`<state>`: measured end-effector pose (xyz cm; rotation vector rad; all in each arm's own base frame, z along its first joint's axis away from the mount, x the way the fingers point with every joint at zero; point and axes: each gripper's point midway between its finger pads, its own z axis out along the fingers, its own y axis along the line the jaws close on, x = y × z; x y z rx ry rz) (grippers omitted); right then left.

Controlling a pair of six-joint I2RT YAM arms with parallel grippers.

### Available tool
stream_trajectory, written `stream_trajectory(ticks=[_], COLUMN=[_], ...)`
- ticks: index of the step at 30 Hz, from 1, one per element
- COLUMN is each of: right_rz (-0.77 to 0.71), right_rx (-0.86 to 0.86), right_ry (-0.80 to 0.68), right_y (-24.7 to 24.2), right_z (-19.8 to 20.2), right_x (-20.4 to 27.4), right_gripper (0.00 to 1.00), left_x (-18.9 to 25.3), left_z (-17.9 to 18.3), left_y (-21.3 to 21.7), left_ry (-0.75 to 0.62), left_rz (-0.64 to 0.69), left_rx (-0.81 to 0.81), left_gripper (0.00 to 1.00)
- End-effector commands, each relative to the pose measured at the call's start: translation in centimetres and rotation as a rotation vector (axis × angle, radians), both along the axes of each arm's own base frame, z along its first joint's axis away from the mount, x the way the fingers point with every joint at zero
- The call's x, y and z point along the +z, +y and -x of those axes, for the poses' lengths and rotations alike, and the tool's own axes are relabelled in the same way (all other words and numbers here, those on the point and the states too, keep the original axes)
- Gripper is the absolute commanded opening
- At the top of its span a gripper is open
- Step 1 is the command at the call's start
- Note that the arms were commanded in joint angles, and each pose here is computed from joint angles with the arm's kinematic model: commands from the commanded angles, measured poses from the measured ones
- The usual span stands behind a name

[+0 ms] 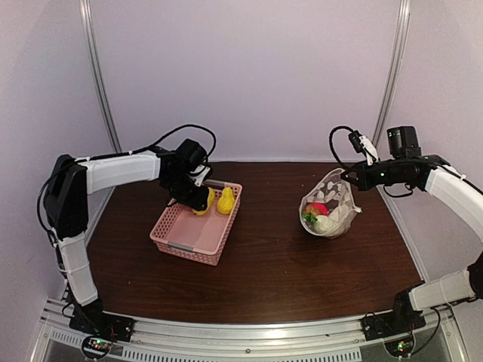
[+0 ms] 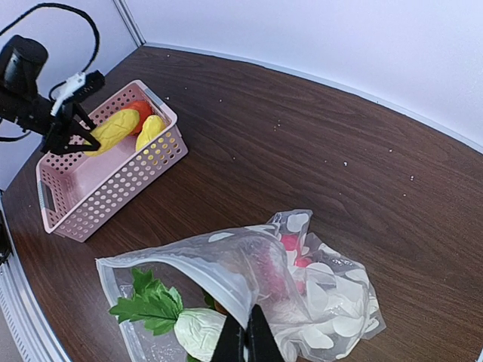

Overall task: Place the food in the zip-top bag and seal the zipper
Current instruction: Pick up the fake fruit from the bin, then place the fake fruit in the zipper food storage bag.

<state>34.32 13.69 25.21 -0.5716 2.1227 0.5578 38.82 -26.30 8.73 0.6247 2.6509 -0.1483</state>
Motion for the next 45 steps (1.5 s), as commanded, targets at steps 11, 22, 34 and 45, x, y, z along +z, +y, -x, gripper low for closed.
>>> stream_trajectory(ticks=[11, 22, 34, 45], right_rz=[-0.009, -0.021, -0.062, -0.136], right_rx=[-0.008, -0.010, 0.032, 0.107], right_ry=[-0.015, -0.012, -0.020, -0.032], right_y=[-0.1, 0.1, 0.8, 2.0], right_z=[-0.4, -0.6, 0.1, 1.8], right_x=[0.7, 1.2, 1.9, 2.8], right_gripper=[0.00, 0.00, 0.00, 0.00], left_x=[20.7, 21.3, 16.0, 11.6], left_z=[10.0, 19.1, 15.2, 9.6], left_y=[-12.2, -23.6, -30.8, -34.4], left_ry=[-0.135, 0.102, 0.310, 0.358], left_rz=[0.605, 0.842, 0.906, 0.977], left_rx=[-0.466, -0.802, -0.582, -0.341], left_gripper=[0.23, 0.22, 0.18, 0.18])
